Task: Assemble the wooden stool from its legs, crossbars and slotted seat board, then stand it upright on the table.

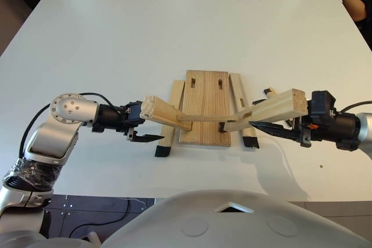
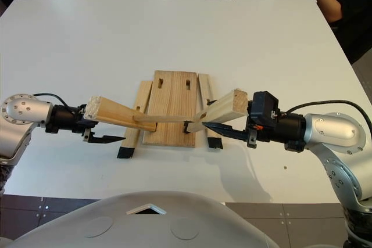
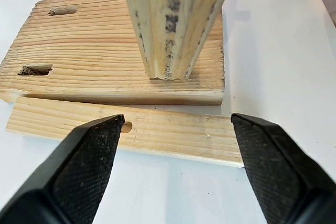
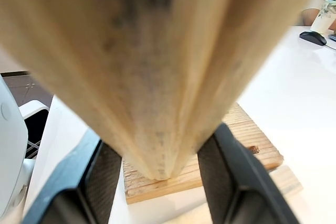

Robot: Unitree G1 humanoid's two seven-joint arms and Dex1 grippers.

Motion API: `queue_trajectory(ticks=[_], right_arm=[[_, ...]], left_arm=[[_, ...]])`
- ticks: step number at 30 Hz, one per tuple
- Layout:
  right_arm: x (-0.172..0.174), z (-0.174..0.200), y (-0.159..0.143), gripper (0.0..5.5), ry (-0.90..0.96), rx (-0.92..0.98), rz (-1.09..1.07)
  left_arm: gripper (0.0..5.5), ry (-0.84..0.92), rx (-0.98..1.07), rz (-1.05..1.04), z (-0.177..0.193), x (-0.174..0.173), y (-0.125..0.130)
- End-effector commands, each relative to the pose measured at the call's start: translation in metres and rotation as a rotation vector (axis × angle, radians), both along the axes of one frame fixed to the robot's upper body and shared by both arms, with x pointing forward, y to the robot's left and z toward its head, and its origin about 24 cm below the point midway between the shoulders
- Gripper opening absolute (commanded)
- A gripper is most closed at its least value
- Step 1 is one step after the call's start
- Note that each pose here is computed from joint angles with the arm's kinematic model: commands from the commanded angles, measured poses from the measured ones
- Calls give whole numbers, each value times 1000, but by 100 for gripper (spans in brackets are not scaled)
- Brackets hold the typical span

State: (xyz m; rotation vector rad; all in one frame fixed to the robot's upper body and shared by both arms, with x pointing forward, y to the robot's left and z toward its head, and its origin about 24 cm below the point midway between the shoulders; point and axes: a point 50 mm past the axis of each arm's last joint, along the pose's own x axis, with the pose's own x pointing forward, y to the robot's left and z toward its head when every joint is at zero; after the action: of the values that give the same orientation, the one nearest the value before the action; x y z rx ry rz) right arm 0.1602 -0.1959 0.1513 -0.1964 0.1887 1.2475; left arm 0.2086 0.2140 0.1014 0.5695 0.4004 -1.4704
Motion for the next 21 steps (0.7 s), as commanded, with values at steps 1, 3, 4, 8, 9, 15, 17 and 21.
queue_trajectory(ticks=[1,3,4,8,9,15,17,21], right_arm=[[-13,-28,-8,200,124,-104,-27],[-16,-32,-12,200,138,-120,-27],[-16,-34,-14,200,140,-126,-29],[-16,-36,-17,200,136,-145,-26],[-16,-37,-18,200,135,-148,-26],[-13,-38,-25,200,113,-187,-31],[-9,-34,-26,200,100,-172,-33],[1,-24,-24,200,88,-89,-42]], left_arm=[[378,-7,21,-12,6,5,1],[378,-11,28,-13,6,7,1],[378,-12,31,-13,6,8,1],[378,-13,38,-16,6,8,1],[378,-13,38,-16,5,8,1],[378,-13,39,-17,6,9,1],[378,-15,36,-15,7,9,1],[378,-17,29,-9,7,10,1]])
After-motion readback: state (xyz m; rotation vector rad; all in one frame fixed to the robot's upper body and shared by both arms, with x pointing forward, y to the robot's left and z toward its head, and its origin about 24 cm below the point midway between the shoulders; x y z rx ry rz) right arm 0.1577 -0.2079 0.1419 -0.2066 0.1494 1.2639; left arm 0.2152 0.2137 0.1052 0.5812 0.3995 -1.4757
